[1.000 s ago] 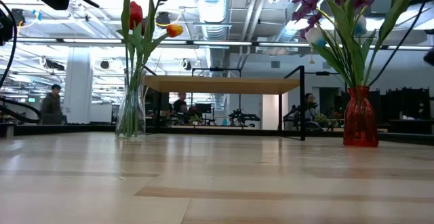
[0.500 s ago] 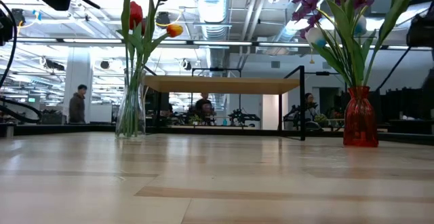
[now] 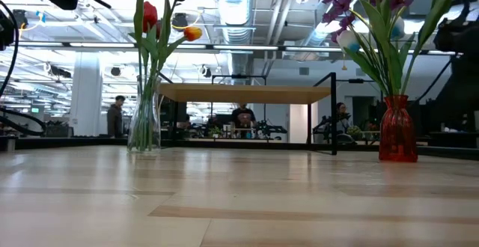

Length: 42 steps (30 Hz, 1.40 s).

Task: Pick and place flowers into a vace then onto a shelf
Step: Put the red vase with flower on the shelf

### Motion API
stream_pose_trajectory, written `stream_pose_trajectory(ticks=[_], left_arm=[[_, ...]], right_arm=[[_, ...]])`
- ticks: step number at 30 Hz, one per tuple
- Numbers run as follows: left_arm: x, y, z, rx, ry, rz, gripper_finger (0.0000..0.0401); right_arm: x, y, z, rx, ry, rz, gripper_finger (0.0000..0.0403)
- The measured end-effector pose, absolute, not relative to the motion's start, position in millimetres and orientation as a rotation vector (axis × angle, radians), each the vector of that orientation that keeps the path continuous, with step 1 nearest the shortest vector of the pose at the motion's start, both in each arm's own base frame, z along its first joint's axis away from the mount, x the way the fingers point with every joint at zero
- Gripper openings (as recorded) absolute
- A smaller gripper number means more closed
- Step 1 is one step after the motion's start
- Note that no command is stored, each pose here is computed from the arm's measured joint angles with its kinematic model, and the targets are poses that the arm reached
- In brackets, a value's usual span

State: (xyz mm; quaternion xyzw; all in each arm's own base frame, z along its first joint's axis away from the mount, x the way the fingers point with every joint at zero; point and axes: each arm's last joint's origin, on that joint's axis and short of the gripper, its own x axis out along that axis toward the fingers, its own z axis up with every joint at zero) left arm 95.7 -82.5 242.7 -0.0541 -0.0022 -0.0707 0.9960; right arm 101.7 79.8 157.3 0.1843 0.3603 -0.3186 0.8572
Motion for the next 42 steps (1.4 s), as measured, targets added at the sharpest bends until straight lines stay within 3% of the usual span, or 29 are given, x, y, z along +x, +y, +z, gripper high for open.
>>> stream_pose_trajectory(ticks=[16, 42], left_arm=[[96, -82, 242, -0.105, -0.001, -0.142, 0.0135], [96, -82, 242, -0.105, 0.003, -0.142, 0.0135]], right_arm=[[125, 70, 155, 0.366, 0.698, -0.742, 0.0255], [128, 57, 156, 0.296, 0.678, -0.82, 0.0256]])
